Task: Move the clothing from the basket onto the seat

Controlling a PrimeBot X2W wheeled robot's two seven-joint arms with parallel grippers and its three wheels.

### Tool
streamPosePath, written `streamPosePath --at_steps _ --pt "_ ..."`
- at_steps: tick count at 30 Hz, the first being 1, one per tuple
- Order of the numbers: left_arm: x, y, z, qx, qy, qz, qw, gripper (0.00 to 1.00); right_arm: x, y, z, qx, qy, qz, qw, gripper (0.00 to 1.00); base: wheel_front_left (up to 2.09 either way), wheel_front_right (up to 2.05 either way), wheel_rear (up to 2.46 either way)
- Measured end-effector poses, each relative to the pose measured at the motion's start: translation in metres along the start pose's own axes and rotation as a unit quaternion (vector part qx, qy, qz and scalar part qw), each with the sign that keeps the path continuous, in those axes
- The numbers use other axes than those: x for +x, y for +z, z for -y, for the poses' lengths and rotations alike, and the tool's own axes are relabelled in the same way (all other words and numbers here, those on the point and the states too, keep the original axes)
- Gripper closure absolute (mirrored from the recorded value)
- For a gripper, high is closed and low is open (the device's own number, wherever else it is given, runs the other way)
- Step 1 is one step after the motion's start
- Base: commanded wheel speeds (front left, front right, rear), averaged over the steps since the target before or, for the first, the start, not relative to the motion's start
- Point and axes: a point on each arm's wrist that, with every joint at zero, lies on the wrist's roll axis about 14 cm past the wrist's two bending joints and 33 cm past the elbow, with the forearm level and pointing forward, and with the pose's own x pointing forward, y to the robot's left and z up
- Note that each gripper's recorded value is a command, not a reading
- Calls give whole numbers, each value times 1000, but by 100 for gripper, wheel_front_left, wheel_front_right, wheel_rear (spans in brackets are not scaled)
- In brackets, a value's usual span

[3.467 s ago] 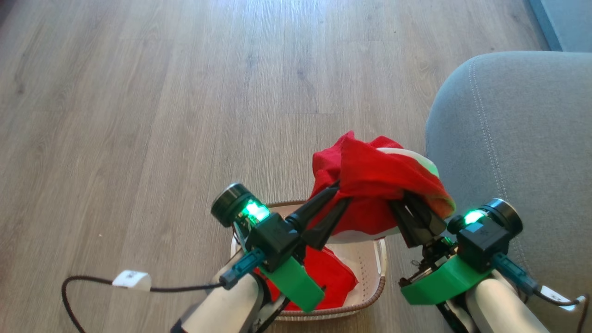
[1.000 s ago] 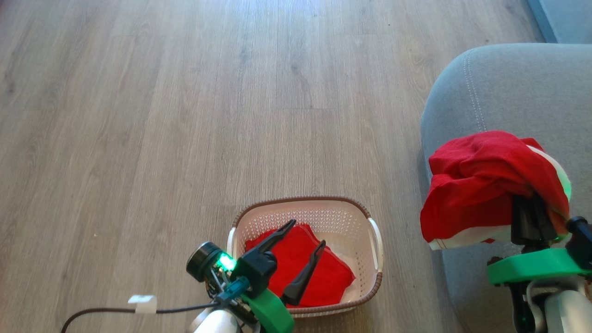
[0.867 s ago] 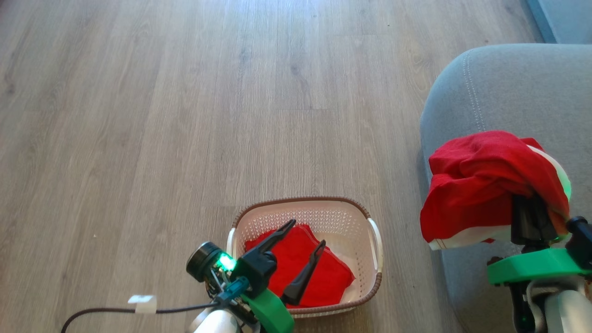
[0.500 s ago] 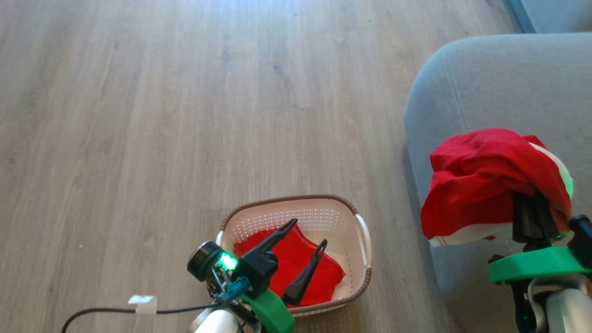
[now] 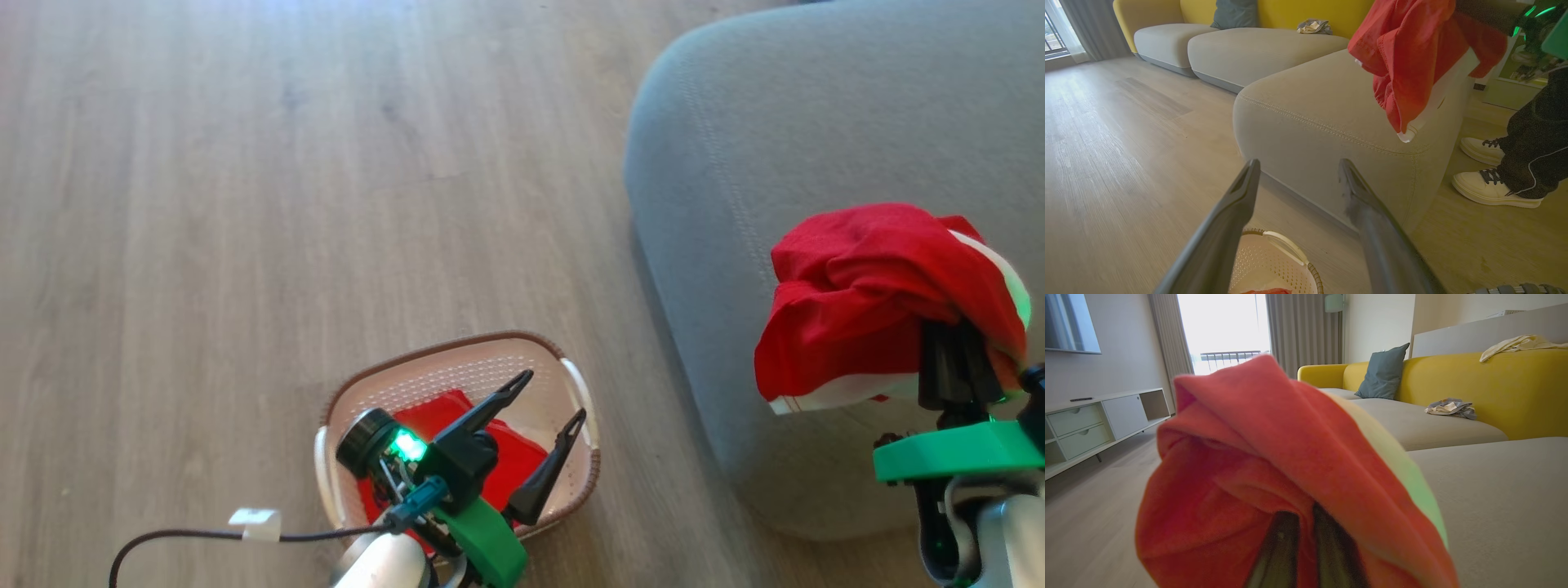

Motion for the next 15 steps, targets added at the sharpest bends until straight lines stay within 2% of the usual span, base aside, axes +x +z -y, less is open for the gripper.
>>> streamPosePath --at_steps 15 --pt "42 -3 62 -14 -124 7 992 0 -45 18 70 -35 -110 5 993 100 0 0 0"
